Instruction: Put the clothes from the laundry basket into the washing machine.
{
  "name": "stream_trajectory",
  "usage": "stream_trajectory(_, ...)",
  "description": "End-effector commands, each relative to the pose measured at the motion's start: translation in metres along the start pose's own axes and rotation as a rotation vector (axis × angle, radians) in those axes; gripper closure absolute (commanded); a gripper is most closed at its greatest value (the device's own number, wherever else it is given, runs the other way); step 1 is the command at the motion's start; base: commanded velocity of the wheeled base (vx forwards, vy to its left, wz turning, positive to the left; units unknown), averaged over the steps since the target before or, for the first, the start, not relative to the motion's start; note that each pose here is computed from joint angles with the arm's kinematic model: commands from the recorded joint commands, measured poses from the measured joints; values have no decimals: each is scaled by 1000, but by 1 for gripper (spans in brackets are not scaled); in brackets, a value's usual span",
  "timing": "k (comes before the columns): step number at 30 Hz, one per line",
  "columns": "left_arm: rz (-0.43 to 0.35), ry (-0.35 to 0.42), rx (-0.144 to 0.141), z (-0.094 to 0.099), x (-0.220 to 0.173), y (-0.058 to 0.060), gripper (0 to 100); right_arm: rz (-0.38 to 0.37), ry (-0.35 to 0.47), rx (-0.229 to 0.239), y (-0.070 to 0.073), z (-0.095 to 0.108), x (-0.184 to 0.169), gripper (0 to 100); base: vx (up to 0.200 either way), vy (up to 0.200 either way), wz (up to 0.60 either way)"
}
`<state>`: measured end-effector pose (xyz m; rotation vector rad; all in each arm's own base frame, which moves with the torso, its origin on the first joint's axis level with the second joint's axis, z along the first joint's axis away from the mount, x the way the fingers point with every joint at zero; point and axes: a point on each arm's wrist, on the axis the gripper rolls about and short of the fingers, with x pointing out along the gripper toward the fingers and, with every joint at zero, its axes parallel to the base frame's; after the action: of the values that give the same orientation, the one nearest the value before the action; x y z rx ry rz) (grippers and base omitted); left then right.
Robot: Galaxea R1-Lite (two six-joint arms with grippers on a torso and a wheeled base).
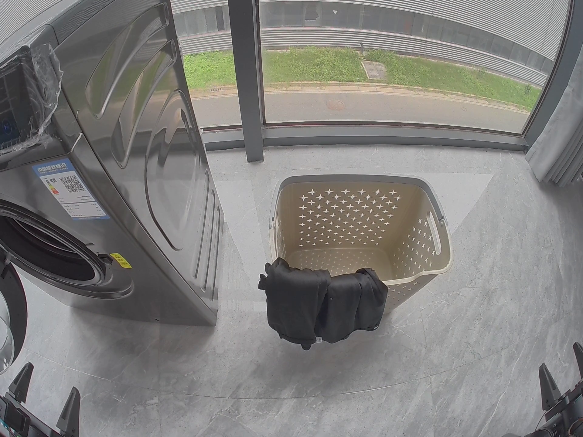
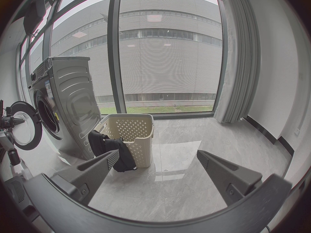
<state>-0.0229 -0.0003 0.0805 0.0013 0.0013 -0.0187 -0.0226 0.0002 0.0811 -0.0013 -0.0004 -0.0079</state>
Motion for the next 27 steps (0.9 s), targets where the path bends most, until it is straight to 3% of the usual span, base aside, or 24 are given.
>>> stream_trajectory(1, 0, 0, -1, -4, 0, 0, 0, 2, 20, -2, 0, -5, 1, 0, 0, 0, 0)
stream_trajectory(9, 0, 0, -6, -4, 0, 0, 0, 2, -12, 6, 0, -1, 0, 0, 0, 0, 0)
stream_trajectory(10, 0, 0, -4, -4, 0, 0, 0, 6, -85, 2, 0, 11, -3, 0, 0, 0, 0)
stream_trajectory(12, 0, 0, -1, -4, 0, 0, 0, 21, -276, 5, 0, 67, -18, 0, 0, 0, 0)
stream_trajectory(13, 0, 0, -1, -4, 0, 0, 0, 29, -243, 9, 0, 86, -13, 0, 0, 0, 0)
stream_trajectory(15, 0, 0, -1, -4, 0, 0, 0, 57, -87, 11, 1, 103, 13, 0, 0, 0, 0)
stream_trajectory(16, 0, 0, -1, -4, 0, 0, 0, 70, -57, 13, 1, 105, 19, 0, 0, 0, 0)
stream_trajectory(19, 0, 0, -1, -4, 0, 0, 0, 205, 192, 57, 8, 104, 78, 0, 0, 0, 0)
stream_trajectory(20, 0, 0, -1, -4, 0, 0, 0, 209, 200, 59, 9, 104, 81, 0, 0, 0, 0)
stream_trajectory(21, 0, 0, -4, -4, 0, 0, 0, 254, 278, 80, 17, 101, 111, 0, 0, 0, 0)
stream_trajectory(24, 0, 0, -4, -4, 0, 0, 0, 329, 339, 103, 37, 93, 152, 0, 0, 0, 0)
stream_trajectory(27, 0, 0, -4, -4, 0, 0, 0, 362, 350, 115, 56, 84, 177, 0, 0, 0, 0)
